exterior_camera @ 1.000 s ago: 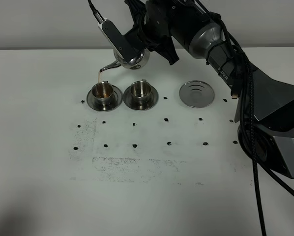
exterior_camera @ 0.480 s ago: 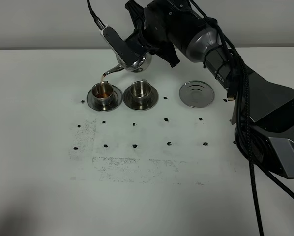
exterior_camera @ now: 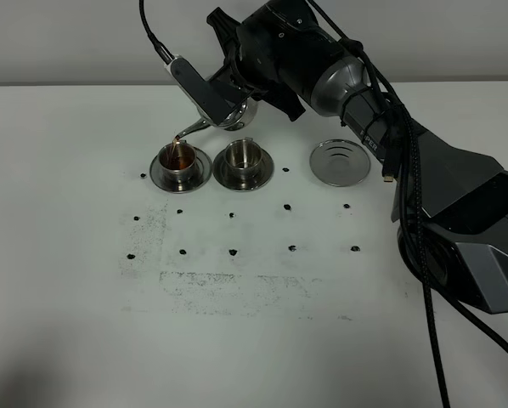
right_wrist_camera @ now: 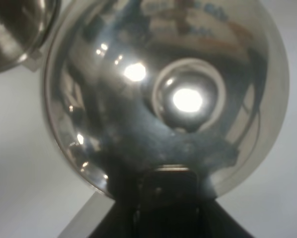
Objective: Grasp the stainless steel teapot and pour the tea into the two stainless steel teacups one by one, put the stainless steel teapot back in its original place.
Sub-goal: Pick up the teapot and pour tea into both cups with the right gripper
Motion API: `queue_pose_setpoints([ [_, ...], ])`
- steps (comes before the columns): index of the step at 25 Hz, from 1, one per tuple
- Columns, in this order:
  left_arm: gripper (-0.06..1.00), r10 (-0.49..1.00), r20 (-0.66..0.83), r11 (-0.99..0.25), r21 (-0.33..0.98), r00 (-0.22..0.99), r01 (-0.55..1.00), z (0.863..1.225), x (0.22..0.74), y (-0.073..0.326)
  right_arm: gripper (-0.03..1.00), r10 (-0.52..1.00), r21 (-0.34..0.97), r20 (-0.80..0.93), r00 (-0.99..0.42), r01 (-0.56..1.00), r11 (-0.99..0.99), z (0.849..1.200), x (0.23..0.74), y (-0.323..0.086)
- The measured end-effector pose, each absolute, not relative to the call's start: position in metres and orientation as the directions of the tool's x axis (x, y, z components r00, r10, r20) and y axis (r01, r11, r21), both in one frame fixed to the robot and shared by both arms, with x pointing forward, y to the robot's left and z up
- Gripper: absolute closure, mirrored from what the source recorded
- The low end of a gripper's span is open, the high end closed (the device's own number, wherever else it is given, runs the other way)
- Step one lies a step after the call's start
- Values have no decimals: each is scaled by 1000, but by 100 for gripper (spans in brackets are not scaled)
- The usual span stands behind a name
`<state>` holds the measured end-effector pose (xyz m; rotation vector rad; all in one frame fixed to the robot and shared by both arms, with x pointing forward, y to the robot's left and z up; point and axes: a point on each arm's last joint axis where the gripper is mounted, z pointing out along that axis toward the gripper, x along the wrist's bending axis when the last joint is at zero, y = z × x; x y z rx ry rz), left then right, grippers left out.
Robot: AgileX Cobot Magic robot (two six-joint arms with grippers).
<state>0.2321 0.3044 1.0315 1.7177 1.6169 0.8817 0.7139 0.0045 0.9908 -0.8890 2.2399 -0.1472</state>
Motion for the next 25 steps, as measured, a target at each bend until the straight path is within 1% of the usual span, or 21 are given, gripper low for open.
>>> queue_pose_setpoints([
  [25, 66, 998, 58, -65, 805, 31, 589, 1031, 232, 304, 75, -711, -440, -563, -422, -575, 690, 994, 713, 10],
])
